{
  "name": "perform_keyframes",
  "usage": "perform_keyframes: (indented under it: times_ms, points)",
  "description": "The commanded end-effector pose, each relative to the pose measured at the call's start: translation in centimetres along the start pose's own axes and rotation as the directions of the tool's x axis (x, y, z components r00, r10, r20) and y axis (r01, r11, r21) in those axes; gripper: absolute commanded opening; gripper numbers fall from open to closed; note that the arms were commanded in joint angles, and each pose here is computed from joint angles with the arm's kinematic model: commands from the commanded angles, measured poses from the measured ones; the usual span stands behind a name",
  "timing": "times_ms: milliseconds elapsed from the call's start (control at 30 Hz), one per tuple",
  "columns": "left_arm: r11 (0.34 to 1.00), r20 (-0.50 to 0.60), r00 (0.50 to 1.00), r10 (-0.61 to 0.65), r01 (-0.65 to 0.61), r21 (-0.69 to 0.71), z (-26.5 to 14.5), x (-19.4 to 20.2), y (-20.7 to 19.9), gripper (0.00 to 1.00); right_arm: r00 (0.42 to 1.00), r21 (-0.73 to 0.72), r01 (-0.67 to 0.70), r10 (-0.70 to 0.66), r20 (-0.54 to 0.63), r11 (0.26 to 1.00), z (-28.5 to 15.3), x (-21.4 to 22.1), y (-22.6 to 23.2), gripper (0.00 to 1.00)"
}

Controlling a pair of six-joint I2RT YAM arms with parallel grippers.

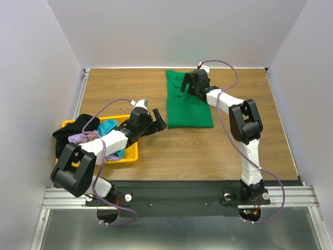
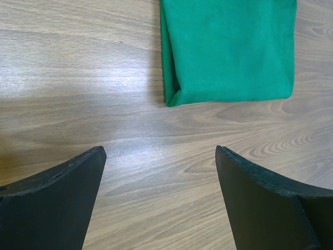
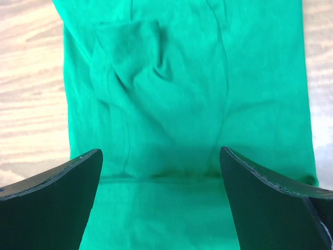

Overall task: Fold and stack the t-shirts
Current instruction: Fold the tshirt

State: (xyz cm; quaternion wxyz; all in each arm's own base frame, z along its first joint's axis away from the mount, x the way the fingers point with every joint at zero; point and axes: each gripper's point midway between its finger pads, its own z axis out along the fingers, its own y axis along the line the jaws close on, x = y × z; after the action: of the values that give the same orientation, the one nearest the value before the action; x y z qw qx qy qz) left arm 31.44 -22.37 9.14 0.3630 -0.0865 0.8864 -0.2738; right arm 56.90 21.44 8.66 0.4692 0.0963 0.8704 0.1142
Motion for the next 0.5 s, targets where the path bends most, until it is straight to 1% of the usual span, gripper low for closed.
perform_keyframes:
  times_ms: [0,67,100,133,167,200,233,267,300,367,400,433,467]
  points:
    - [0.999,0.041,0.999,0.008,-0.010,0.039,-0.4,-1.1,-1.2,0.99,0.996,-0.017,0.006,-0.004,0.085,1.000,0.0,-3.4,0.8,1.00]
    - [0.999,0.039,0.999,0.012,-0.014,0.041,-0.2,-1.2,-1.4,0.99,0.993,-0.045,-0.001,0.006,0.118,0.999,-2.3,-5.5,1.6,1.00]
    - [0.999,0.033,0.999,0.013,-0.015,0.052,0.0,-1.2,-1.7,0.99,0.995,-0.021,0.001,0.001,0.095,1.000,-2.9,-4.3,0.6,1.00]
    - [0.998,0.029,0.999,0.015,-0.017,0.060,0.4,-1.1,-1.9,0.99,0.995,-0.010,-0.011,0.012,0.101,1.000,-3.9,-4.4,0.2,1.00]
    - [0.998,0.023,1.000,0.019,-0.021,0.066,0.7,-1.0,-2.0,0.99,0.989,-0.014,-0.029,0.030,0.144,0.999,-6.7,-6.3,0.2,1.00]
    - [0.996,0.019,0.999,0.025,-0.027,0.084,0.9,-1.1,-2.7,0.99,0.993,0.049,-0.028,0.022,0.117,0.998,-7.4,-4.1,-2.0,1.00]
    - [0.996,0.014,1.000,0.027,-0.028,0.090,1.2,-1.1,-2.9,0.98,0.993,0.074,-0.035,0.026,0.112,0.997,-8.7,-3.5,-3.0,1.00]
    - [0.995,0.007,1.000,0.030,-0.031,0.095,1.9,-1.1,-3.3,0.98,0.987,0.073,-0.080,0.069,0.147,0.994,-11.2,-4.4,-3.5,1.00]
    - [0.995,-0.003,0.999,0.038,-0.037,0.096,2.2,-0.9,-3.4,0.96,0.993,0.115,-0.089,0.079,0.090,0.989,-12.1,-0.8,-5.7,1.00]
    - [0.996,-0.029,0.999,0.039,-0.036,0.086,3.4,-0.3,-3.1,0.92,0.994,0.126,-0.102,0.096,0.052,0.987,-13.6,1.4,-7.2,1.00]
    - [0.995,-0.035,0.998,0.043,-0.040,0.096,3.7,-0.4,-3.5,0.88,0.992,0.110,-0.121,0.116,0.055,0.987,-15.1,1.6,-7.6,1.00]
    - [0.995,-0.052,0.998,0.047,-0.042,0.090,4.3,0.1,-3.2,0.85,0.990,0.143,-0.139,0.139,0.009,0.980,-15.5,4.2,-9.4,1.00]
    - [0.994,-0.058,0.997,0.052,-0.046,0.096,4.6,0.3,-3.4,0.82,0.987,0.150,-0.156,0.158,-0.005,0.976,-16.0,5.0,-10.2,1.00]
